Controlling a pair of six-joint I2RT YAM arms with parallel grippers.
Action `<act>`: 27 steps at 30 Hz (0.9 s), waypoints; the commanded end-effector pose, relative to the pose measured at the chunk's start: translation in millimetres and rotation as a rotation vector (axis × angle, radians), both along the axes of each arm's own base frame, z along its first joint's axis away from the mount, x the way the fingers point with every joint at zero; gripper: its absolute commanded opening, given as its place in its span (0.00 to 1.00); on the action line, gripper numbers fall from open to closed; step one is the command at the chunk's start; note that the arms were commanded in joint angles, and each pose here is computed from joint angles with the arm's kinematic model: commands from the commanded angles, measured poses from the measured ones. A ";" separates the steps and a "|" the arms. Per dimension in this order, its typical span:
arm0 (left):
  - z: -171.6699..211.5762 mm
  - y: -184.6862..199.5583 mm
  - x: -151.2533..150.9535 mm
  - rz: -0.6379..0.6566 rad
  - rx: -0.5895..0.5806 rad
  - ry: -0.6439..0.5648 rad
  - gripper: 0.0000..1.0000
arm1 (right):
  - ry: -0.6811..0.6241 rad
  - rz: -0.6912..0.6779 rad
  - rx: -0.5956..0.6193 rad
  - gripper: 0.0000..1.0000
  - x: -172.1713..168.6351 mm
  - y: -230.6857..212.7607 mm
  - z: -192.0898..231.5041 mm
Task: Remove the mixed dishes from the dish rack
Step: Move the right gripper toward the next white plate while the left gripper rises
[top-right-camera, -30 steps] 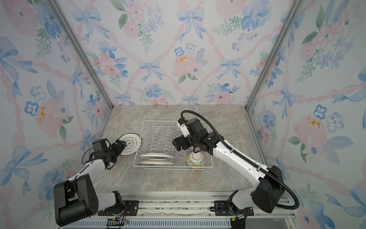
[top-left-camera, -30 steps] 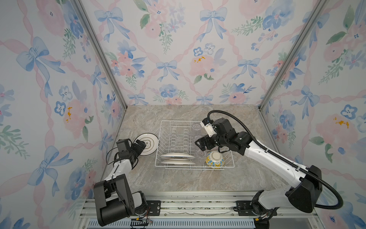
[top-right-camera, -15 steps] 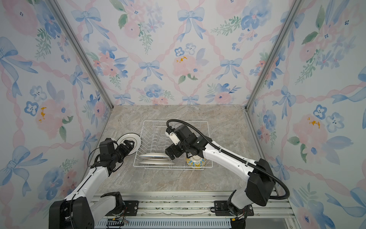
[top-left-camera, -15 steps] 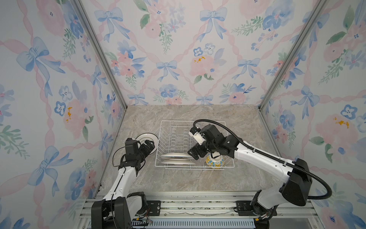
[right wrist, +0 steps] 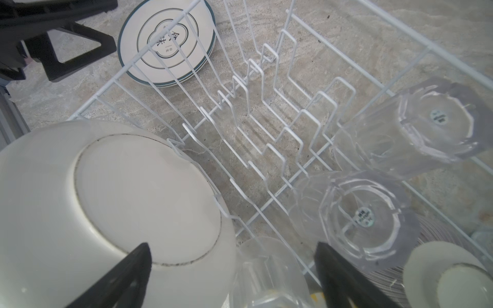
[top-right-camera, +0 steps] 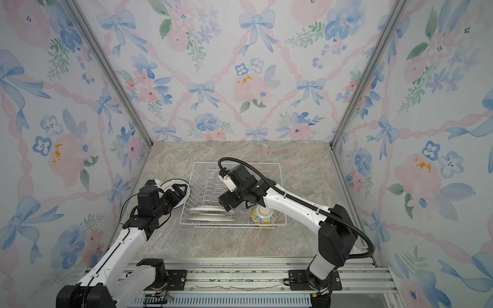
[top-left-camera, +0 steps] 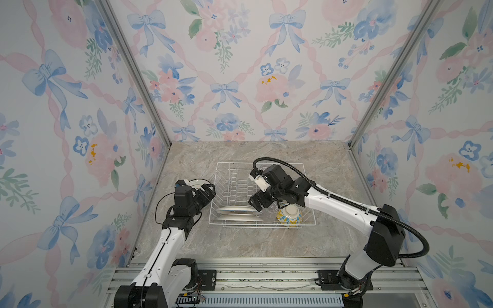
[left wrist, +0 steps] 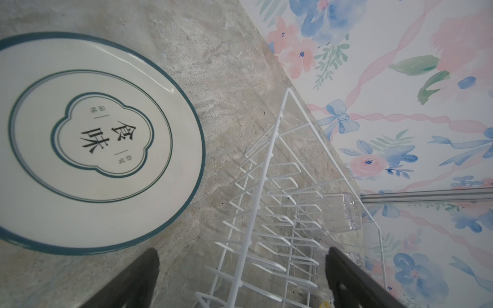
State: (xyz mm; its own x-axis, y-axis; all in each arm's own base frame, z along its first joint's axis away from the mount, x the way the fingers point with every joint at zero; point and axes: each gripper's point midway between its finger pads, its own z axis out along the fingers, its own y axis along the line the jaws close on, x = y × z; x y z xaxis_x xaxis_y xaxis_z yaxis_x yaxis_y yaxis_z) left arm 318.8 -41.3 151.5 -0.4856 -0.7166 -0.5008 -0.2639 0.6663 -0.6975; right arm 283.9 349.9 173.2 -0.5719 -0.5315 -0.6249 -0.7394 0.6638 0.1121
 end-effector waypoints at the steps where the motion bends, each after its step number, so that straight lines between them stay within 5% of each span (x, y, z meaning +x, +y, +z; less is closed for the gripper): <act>1: 10.2 -1.6 5.3 0.009 0.006 -0.009 0.98 | 0.012 0.017 -0.032 0.98 2.1 5.9 -7.0; 17: 28.3 -22.8 11.3 -0.044 0.042 -0.052 0.98 | 0.033 0.002 -0.119 0.98 26.1 19.9 -39.0; 27: 35.6 -34.5 13.0 -0.064 0.046 -0.065 0.98 | 0.072 -0.103 -0.033 0.95 57.0 14.9 -31.7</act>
State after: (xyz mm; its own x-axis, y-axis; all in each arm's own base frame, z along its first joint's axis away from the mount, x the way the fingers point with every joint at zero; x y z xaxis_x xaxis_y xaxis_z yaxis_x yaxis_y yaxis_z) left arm 327.3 -75.3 178.4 -0.5046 -0.6640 -0.5518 -0.1777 0.7053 -0.6863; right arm 331.7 368.9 141.0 -0.6282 -0.5258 -0.5735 -0.6931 0.7131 0.1054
